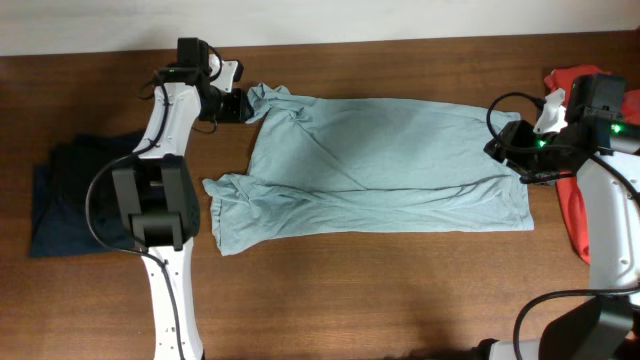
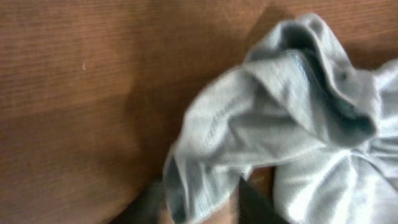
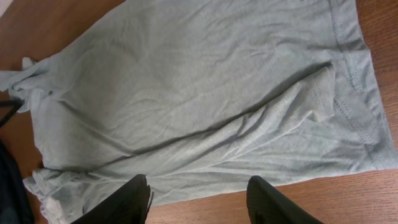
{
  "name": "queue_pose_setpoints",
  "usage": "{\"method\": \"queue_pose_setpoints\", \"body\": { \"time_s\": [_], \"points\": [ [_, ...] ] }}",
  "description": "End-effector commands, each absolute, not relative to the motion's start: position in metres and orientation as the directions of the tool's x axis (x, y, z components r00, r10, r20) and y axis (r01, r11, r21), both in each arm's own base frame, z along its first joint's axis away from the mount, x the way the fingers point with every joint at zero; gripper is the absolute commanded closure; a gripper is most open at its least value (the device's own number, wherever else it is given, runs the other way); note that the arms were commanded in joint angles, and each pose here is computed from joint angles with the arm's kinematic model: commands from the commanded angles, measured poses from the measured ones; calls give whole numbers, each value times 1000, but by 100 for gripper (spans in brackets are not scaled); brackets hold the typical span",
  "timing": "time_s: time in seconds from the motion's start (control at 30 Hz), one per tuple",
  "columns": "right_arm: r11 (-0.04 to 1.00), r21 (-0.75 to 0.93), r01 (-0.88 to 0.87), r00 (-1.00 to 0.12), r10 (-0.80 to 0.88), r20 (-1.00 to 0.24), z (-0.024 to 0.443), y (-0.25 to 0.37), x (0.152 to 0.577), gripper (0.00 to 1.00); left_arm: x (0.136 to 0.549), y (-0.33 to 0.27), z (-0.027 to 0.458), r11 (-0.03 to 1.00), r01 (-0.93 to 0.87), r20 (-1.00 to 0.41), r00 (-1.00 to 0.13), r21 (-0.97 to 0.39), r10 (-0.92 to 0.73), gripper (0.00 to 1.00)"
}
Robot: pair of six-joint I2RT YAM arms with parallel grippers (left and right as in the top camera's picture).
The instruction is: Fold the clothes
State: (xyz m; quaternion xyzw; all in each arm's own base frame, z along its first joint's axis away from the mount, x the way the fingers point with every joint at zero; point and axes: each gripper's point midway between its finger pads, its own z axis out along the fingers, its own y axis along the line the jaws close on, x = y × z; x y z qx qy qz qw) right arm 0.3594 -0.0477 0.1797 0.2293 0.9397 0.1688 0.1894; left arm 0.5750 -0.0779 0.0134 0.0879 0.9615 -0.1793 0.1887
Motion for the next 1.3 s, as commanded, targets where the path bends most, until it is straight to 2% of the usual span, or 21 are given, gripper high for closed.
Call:
{"method": "queue_pose_setpoints", "body": {
  "time_s": [0.0, 0.23, 0.37, 0.53, 1.0, 1.1, 1.27],
  "points": [
    [851, 386, 357, -823, 482, -301, 186, -49, 359, 44, 576, -72, -12, 933, 217, -373, -923, -286, 100, 99],
    [851, 379, 363, -824, 483, -296, 185, -50, 358, 45, 592, -40, 25, 979, 163, -420, -902, -122, 98, 99],
    [851, 379, 364, -825, 483, -293, 185, -50, 357, 45, 607, -25, 74, 991, 130, -490, -866, -33, 97, 99],
    [851, 379, 364, -825, 483, -293, 185, -50, 357, 45, 624, -24, 140, 990, 143, -607, -785, 12, 121, 99],
    [856, 358, 372, -819, 484, -307, 184, -55, 358, 44, 639, -43, 208, 973, 215, -726, -656, 82, 206, 99],
    [860, 358, 363, -810, 481, -336, 185, -58, 366, 38, 640, -48, 217, 972, 220, -742, -637, 86, 210, 99],
    [869, 363, 336, -781, 472, -409, 179, -68, 398, 43, 637, -57, 215, 968, 235, -734, -643, 84, 220, 99]
  ]
}}
